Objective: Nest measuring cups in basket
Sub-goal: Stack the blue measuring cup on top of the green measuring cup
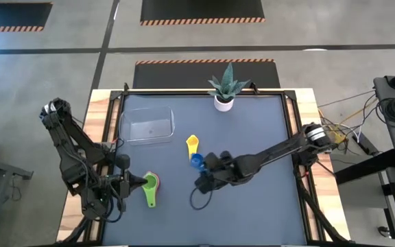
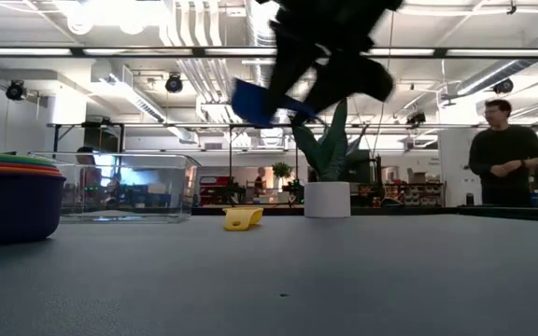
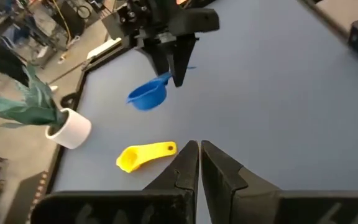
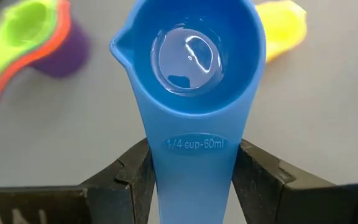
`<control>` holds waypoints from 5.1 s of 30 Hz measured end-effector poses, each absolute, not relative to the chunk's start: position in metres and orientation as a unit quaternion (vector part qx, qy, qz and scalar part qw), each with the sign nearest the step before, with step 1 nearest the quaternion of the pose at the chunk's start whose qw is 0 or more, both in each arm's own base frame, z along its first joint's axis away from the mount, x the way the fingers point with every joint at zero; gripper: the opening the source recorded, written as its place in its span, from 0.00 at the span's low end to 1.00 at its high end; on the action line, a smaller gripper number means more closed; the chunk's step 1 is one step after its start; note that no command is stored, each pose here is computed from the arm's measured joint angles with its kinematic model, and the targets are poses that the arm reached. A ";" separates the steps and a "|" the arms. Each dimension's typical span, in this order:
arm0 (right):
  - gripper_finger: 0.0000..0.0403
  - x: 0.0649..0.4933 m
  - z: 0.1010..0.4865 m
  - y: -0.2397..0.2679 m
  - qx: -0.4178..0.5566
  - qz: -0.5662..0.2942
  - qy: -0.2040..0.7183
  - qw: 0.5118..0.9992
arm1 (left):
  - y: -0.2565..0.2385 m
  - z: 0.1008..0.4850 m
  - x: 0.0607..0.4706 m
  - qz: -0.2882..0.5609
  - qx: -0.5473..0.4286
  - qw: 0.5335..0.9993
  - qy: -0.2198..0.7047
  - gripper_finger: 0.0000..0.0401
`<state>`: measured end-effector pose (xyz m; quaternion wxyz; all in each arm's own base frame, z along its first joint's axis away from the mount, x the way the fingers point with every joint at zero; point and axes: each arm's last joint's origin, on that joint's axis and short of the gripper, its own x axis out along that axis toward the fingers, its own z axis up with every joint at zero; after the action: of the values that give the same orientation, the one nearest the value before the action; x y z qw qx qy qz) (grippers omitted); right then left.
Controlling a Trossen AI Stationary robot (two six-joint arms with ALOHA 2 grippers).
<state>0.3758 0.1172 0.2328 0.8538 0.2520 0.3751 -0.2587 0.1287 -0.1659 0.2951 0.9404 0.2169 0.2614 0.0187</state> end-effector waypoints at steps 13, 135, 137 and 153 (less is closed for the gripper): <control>0.42 0.469 0.249 0.150 0.181 -0.127 0.369 0.903 | -0.185 0.294 0.101 -0.046 0.129 0.954 0.266 0.00; 0.02 0.520 0.176 0.148 0.012 0.002 0.395 0.919 | -0.210 0.161 0.108 -0.033 0.067 0.907 0.414 0.00; 0.02 0.524 0.171 0.150 0.016 0.011 0.380 0.925 | -0.210 0.161 0.108 -0.033 0.067 0.907 0.414 0.00; 0.02 0.529 0.168 0.156 0.019 0.080 0.362 0.929 | -0.210 0.161 0.109 -0.032 0.067 0.907 0.414 0.00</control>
<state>0.5286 0.1560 0.1683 0.9286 0.0185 0.3619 0.0800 0.1085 -0.2102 0.1611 0.9072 0.0668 0.4140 -0.0322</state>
